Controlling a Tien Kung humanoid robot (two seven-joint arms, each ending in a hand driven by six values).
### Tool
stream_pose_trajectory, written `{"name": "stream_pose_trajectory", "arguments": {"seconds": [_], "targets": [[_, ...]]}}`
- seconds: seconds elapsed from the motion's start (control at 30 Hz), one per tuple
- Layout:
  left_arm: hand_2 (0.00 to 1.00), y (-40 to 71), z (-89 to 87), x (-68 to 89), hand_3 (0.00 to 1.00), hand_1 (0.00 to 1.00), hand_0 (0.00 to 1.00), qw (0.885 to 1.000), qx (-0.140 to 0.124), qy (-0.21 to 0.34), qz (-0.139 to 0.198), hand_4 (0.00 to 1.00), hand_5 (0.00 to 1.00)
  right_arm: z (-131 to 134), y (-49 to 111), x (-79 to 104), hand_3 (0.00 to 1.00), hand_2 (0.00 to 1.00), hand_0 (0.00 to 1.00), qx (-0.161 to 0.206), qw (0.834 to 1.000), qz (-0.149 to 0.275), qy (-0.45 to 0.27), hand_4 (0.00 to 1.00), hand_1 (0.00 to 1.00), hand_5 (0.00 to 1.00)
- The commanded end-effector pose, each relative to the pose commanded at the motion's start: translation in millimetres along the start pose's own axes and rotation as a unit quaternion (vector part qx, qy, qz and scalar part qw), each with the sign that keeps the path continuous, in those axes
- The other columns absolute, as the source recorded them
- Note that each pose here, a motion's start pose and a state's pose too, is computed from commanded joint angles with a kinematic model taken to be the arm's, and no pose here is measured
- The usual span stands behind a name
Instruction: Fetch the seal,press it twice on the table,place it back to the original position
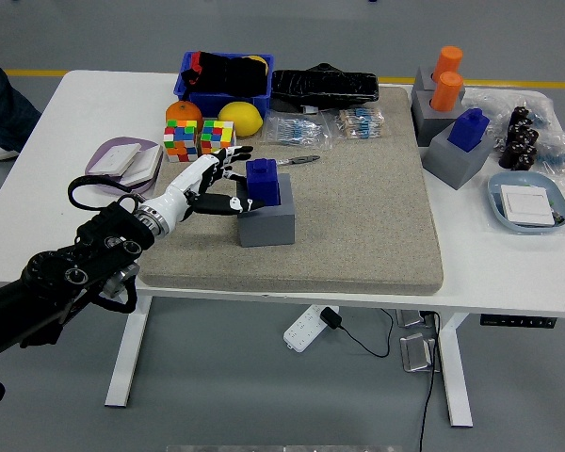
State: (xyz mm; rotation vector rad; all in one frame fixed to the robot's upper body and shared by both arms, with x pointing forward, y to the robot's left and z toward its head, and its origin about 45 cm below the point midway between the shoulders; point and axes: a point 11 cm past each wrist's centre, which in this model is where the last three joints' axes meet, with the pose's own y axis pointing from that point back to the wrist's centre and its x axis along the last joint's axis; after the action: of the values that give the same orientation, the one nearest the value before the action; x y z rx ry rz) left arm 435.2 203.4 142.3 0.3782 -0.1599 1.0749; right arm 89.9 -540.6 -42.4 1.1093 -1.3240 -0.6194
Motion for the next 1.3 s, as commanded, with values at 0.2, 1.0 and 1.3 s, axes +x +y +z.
{"name": "stream_pose_trajectory", "arguments": {"seconds": [0.2, 1.0, 1.3], "targets": [[0.994, 0.0, 2.1, 1.4, 0.968, 0.998, 0.998, 1.0, -0.005, 0.005, 0.001, 0.998, 0.329, 0.5, 0.1, 0.3, 0.678, 0.67, 0.783, 0.0, 1.0, 0.0, 0.0, 0.818, 0.663, 0.582], [0.951, -2.7, 28.4, 16.7, 0.952, 0.998, 0.998, 0.998, -0.039, 0.041, 0.014, 0.998, 0.369, -0.2, 0.0, 0.6, 0.678, 0.669, 0.783, 0.001, 1.0, 0.001, -0.005, 0.818, 0.662, 0.582], [0.949, 4.0, 24.5, 51.0, 0.943, 0.996, 0.998, 0.996, -0.036, 0.048, 0.062, 0.998, 0.368, -1.0, 0.0, 0.5, 0.677, 0.67, 0.783, 0.002, 1.0, 0.001, -0.008, 0.819, 0.662, 0.58]]}}
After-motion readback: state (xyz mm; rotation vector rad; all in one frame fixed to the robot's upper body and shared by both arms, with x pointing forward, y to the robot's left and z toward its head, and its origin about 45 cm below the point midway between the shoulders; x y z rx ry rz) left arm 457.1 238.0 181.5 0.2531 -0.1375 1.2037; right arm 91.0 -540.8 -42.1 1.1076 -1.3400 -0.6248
